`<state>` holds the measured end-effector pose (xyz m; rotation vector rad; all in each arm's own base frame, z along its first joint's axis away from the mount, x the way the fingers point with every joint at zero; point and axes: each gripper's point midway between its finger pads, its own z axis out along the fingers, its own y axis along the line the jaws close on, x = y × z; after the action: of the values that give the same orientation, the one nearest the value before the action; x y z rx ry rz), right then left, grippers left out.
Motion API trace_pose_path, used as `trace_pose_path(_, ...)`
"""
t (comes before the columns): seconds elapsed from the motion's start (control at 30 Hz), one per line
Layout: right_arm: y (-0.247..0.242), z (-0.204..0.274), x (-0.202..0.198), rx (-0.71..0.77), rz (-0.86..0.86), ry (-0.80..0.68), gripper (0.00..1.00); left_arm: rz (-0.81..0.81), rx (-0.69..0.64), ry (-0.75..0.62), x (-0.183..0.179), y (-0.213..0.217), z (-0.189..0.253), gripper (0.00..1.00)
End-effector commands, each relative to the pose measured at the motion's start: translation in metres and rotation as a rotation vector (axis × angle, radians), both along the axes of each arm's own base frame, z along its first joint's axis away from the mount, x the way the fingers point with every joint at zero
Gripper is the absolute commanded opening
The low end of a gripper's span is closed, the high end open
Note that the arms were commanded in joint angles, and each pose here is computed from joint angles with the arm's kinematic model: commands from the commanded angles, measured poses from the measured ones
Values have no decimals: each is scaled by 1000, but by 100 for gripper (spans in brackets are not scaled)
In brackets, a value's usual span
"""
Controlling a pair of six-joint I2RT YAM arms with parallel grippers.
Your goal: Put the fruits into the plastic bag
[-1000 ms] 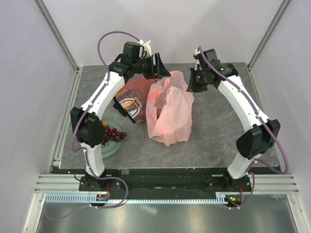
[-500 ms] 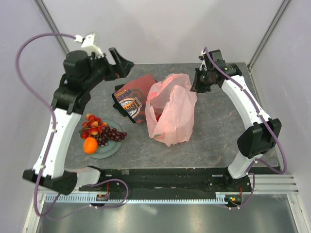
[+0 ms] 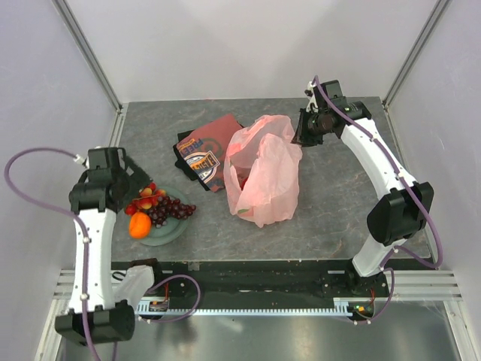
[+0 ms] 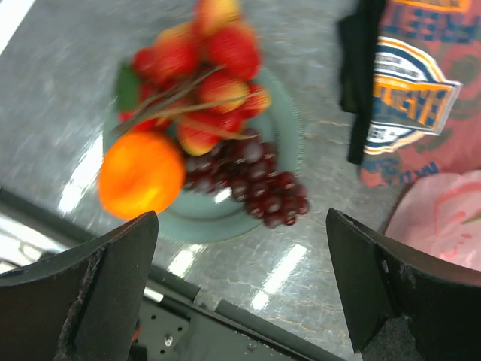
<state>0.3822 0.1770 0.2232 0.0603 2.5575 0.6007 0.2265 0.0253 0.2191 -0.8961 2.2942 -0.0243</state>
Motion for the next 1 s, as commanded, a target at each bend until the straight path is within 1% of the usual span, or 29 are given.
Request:
trace_pose_path(0.0, 6, 17, 1, 51, 9, -46, 0, 192, -1, -17, -36, 23, -4, 99)
trace_pose_path(0.13, 7, 18, 0, 58, 16, -49, 0, 229, 2, -28, -38, 34, -14, 99)
trace_pose_path(0.17, 7, 20, 1, 62, 14, -52, 0, 249, -8, -35, -35, 39, -20, 99)
trace_pose_path(0.23, 8, 20, 0, 65, 19, -54, 0, 241, -37, -45, -29, 41, -26, 99)
trace_pose_path(0.27, 8, 21, 0, 65, 17, -54, 0, 267, -46, -51, -25, 49, -31, 98)
trace_pose_path(0.47, 6, 24, 3, 59, 9, -72, 0, 283, -36, -116, -4, 69, -28, 96)
trace_pose_path(0.77, 5, 25, 7, 61, 8, -82, 0, 303, -162, -170, 23, 74, -45, 91)
trace_pose_path(0.87, 4, 24, 8, 65, 2, -80, 0, 308, -211, -157, 26, 70, -54, 90)
trace_pose_path(0.97, 3, 24, 9, 70, -5, -83, 0, 321, -220, -139, 26, 72, -61, 89)
